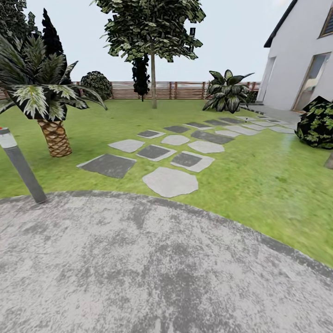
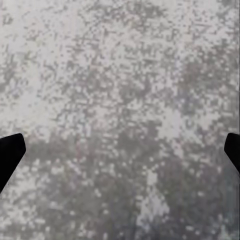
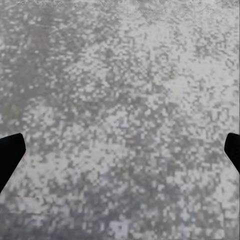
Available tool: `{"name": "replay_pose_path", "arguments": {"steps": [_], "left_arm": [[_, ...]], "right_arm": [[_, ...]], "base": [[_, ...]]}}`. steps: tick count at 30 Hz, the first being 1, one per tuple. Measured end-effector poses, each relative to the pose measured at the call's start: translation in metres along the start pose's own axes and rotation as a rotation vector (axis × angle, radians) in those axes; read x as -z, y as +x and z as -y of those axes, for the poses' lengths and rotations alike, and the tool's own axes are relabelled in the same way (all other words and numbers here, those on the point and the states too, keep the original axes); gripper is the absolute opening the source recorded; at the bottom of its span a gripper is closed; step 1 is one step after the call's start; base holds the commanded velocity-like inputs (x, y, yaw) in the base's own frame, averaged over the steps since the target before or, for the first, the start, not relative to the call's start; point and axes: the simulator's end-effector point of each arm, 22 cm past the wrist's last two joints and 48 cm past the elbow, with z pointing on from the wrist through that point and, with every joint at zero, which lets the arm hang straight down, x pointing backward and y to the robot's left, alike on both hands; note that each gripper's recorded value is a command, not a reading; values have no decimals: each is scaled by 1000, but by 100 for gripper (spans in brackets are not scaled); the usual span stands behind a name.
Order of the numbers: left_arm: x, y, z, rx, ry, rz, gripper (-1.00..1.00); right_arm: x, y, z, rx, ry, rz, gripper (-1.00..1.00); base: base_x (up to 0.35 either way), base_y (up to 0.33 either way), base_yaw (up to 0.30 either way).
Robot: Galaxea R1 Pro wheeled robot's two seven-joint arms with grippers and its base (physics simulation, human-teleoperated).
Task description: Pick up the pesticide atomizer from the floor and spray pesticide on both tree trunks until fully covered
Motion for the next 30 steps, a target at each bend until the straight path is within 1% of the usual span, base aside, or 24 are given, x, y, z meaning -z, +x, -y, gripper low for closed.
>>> {"name": "replay_pose_path", "arguments": {"steps": [30], "left_arm": [[0,0,0,-1,0,1,100]], "right_arm": [[0,0,0,0,1,1,100]], "base": [[339,0,0]]}}
